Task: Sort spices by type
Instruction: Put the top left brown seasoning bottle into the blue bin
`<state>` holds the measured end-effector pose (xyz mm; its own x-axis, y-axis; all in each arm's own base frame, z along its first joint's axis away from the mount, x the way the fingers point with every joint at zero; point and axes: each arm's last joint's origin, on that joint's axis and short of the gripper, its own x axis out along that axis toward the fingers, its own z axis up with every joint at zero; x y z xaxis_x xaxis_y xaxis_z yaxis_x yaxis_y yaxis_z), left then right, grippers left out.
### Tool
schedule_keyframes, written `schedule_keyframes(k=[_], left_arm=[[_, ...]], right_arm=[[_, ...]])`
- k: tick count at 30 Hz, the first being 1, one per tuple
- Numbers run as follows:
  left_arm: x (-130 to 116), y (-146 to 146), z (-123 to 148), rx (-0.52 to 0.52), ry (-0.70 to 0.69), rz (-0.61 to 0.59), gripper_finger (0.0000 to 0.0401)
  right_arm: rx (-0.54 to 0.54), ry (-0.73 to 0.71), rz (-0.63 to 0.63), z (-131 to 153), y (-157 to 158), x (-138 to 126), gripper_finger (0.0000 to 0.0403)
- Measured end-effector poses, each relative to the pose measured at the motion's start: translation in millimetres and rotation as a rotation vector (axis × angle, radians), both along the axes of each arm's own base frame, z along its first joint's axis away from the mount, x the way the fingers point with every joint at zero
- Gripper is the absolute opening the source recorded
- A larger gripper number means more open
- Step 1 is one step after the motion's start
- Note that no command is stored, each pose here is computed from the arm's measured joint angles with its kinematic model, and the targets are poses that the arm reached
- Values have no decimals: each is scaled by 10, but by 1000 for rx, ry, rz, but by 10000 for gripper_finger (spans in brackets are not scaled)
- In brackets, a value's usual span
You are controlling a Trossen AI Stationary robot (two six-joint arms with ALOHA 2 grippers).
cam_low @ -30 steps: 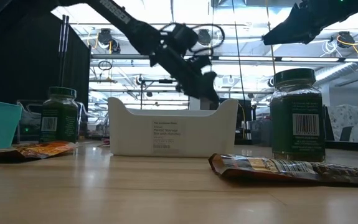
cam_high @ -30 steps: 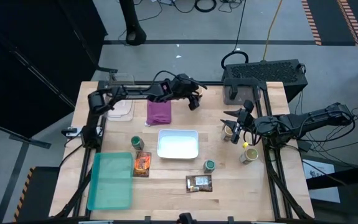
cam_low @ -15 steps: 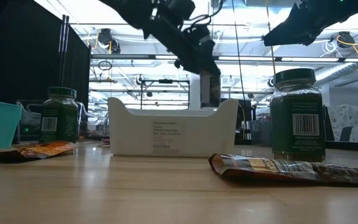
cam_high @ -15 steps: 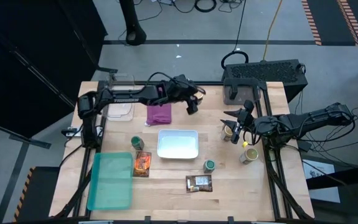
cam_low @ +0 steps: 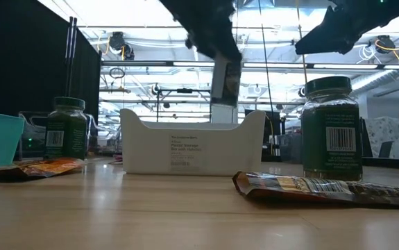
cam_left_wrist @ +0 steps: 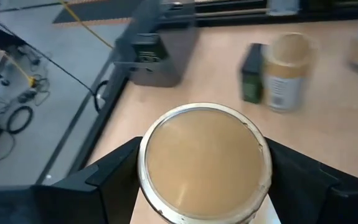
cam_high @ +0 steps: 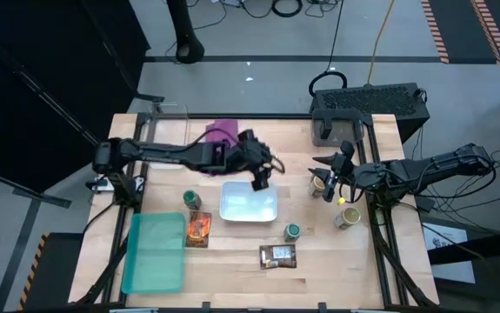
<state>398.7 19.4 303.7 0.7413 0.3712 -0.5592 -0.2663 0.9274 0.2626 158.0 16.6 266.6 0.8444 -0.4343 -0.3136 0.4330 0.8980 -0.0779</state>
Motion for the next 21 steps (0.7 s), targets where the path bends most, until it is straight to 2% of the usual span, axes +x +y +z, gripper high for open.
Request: schedule_keyframes(k=[4, 8, 16, 21], left_arm=[[-199, -414, 156, -22, 18, -24, 285], [-523, -801, 279, -36, 74, -5, 285], [-1385, -1534, 490, -110, 70, 87, 285], [-1780, -1837, 497, -224, 70, 109, 285]], right_arm=[[-4, 8, -7, -7, -3, -4, 155], [1, -5, -13, 2, -3, -2, 155], [53, -35, -33, 4, -3, -1, 155], [105, -57, -47, -1, 0, 6, 155]])
